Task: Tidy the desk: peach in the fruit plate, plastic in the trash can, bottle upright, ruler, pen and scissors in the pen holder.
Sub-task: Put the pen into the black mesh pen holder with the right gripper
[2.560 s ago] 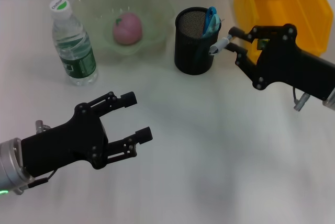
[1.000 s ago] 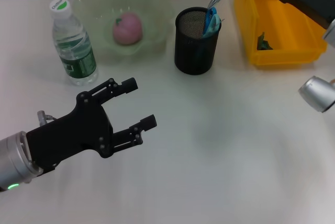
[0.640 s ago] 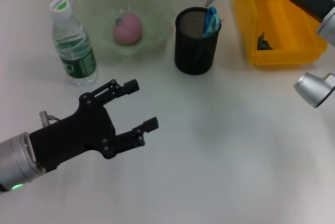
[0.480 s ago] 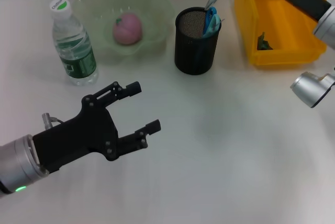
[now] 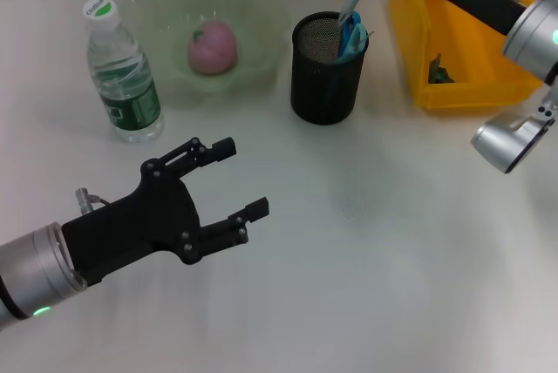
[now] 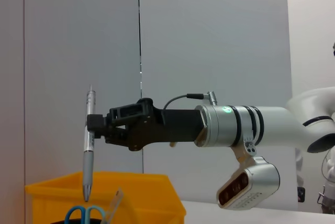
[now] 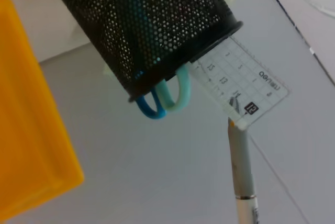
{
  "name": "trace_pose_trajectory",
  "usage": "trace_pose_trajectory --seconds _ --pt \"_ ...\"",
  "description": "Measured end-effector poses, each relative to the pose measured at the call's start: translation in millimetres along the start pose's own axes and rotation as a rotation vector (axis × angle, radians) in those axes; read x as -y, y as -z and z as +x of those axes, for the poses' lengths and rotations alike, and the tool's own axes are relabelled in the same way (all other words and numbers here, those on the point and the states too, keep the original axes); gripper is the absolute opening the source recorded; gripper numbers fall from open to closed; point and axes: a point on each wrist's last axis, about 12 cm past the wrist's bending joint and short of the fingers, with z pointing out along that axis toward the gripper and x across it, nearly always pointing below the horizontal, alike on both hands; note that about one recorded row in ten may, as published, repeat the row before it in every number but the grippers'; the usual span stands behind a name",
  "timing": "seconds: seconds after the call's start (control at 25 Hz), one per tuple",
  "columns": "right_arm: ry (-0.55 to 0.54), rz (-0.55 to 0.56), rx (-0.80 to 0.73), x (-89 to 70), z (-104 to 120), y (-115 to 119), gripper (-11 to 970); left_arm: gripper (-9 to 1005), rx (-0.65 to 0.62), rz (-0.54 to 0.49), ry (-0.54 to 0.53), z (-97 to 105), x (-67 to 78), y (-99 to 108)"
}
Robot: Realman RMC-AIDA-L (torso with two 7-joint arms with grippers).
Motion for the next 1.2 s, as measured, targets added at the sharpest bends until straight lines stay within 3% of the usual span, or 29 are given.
trace_pose_trajectory --seconds 0.12,0.36,1.2 --pt "0.080 -0.002 0.020 1.4 -3 -5 205 797 -0.007 -0.014 -0.002 0 -2.2 0" --pt "0.133 -0.001 0.047 1.6 -11 -6 208 797 -0.014 -0.018 0.000 1 -3.8 -3" --pt "0.111 -0.010 -0.006 2.1 -12 -13 216 797 -0.009 -0.020 -0.033 1 -3.9 -7"
